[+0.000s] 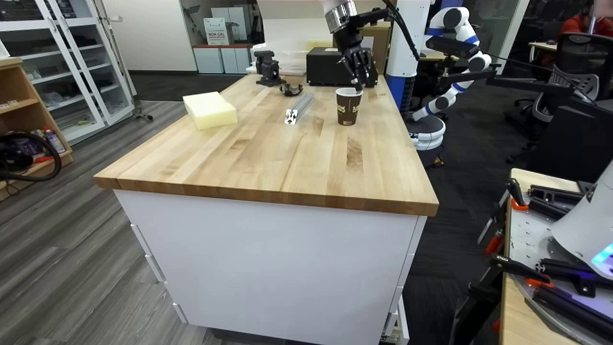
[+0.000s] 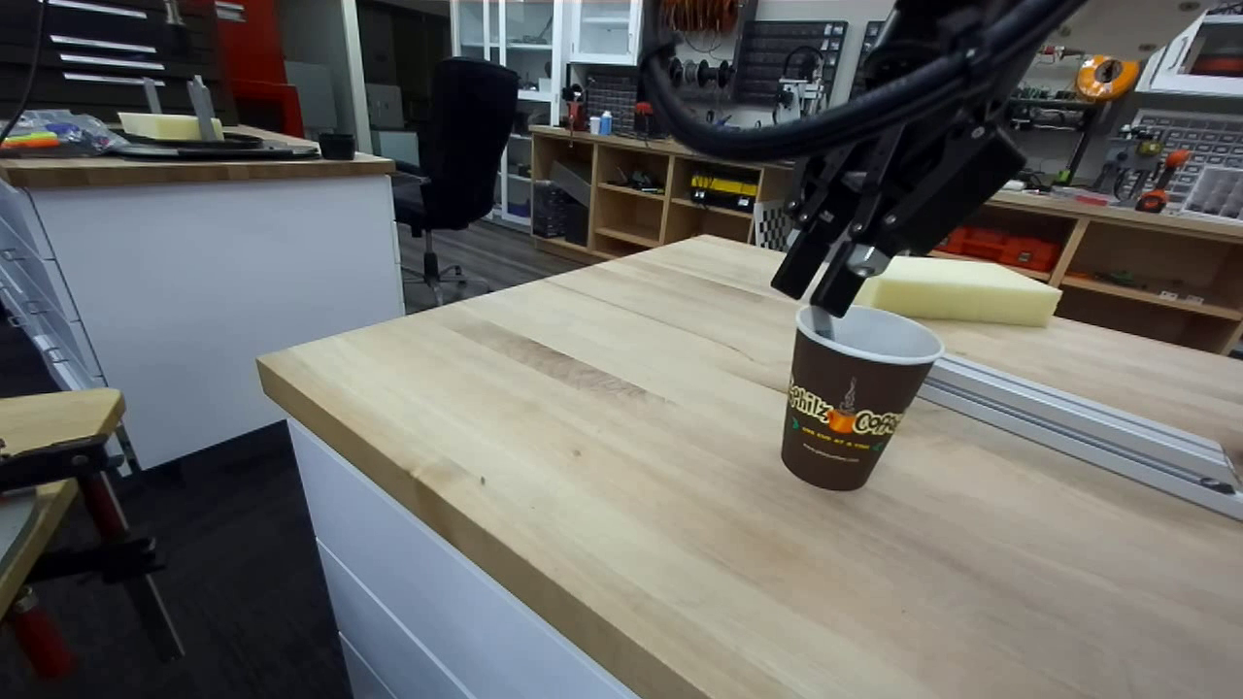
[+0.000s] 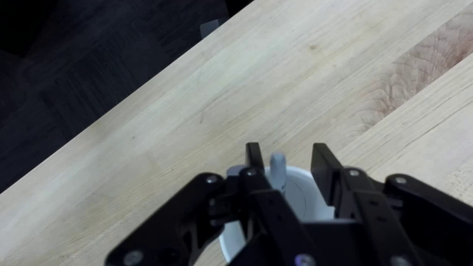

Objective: Pick the marker and put it in the cup

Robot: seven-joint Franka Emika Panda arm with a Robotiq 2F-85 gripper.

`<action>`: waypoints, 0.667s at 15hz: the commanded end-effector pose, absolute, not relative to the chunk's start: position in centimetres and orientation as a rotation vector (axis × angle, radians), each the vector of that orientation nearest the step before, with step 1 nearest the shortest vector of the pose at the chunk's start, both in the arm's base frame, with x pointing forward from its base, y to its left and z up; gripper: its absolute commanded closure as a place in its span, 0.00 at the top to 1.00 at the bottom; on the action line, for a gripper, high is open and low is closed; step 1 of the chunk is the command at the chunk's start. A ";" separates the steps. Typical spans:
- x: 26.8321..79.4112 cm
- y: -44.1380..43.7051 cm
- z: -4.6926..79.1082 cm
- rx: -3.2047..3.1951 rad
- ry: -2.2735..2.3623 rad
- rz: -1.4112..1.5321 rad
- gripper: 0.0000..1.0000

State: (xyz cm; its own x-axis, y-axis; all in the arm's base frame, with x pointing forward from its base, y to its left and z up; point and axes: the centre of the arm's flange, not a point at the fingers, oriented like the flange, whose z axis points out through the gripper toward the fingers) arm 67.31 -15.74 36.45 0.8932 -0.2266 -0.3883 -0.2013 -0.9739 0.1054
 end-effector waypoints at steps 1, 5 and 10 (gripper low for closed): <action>67.8 -15.6 38.9 3.041 -0.322 -0.487 0.70; 67.8 -14.8 41.1 3.060 -0.285 -0.220 0.95; 70.4 -14.7 42.5 3.043 -0.276 -0.097 1.00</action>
State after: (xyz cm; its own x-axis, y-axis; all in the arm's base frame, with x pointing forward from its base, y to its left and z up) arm 70.41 -14.67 42.48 0.9818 -0.1817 -0.0549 -0.1764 -0.9803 0.0894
